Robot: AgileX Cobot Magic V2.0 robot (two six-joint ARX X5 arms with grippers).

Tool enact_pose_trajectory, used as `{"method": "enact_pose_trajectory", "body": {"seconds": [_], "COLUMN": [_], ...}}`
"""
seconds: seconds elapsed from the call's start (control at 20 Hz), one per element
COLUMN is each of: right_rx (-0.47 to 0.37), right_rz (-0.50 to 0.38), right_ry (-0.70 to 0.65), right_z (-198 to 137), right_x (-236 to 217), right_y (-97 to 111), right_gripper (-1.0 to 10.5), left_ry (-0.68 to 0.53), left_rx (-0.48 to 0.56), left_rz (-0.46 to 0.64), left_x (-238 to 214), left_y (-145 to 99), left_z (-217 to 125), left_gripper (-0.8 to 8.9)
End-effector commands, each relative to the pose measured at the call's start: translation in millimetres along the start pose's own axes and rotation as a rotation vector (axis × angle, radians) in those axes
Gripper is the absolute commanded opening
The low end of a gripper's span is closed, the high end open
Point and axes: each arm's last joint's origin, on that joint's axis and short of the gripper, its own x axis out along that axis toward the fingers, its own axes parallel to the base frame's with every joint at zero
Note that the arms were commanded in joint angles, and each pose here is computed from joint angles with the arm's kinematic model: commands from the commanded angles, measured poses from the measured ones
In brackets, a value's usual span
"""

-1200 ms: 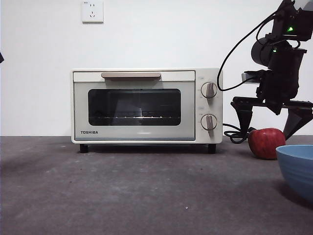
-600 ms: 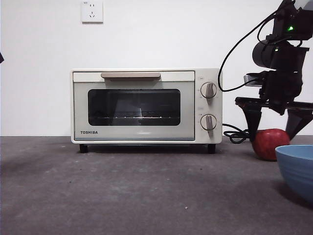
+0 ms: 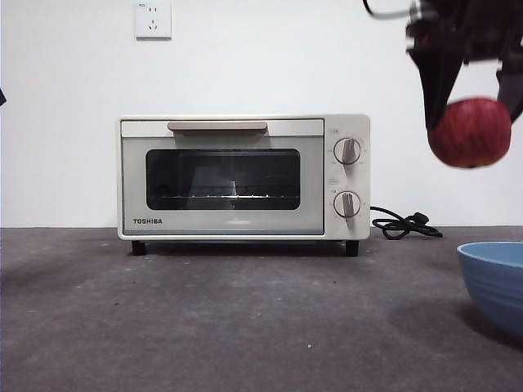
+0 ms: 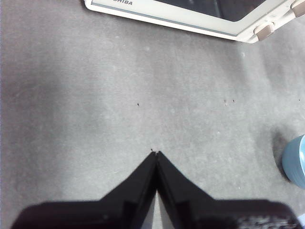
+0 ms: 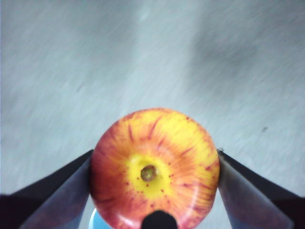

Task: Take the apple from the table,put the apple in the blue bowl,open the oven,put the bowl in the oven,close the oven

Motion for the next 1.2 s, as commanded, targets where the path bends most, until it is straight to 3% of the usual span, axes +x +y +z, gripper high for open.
{"method": "enact_pose_trajectory", "body": {"seconds": [0.05,0.25,0.5,1.1,1.2], "right_rx": [-0.081,-0.093,-0.004,0.055,0.061], "right_rz": [0.019,0.026,0.044,0.072,0.072], "right_ry": [-0.012,-0.011,-0.098,-0.083,-0.085], "right_z": [-19,-78,-139,-153,-153], "right_x": [-6,11,34,66,66], "right_y": [16,19,14,12,12], "right_gripper": [-0.1,-0.1,-0.1,0.2,2.0], "left_ry": [-0.004,-0.006,-0.018,-0.076,-0.127], "left_rx": [0.017,0.017,0.023,0.051,0.092], "left_rz": [-0.001,-0.001,-0.003,-0.023,-0.087], "left_x": [1,1,2,3,3], "left_y": [0,0,0,-1,-5], "left_z": [1,1,3,10,16], "left_gripper": [-0.04,-0.04,-0.04,-0.04,-0.04]}}
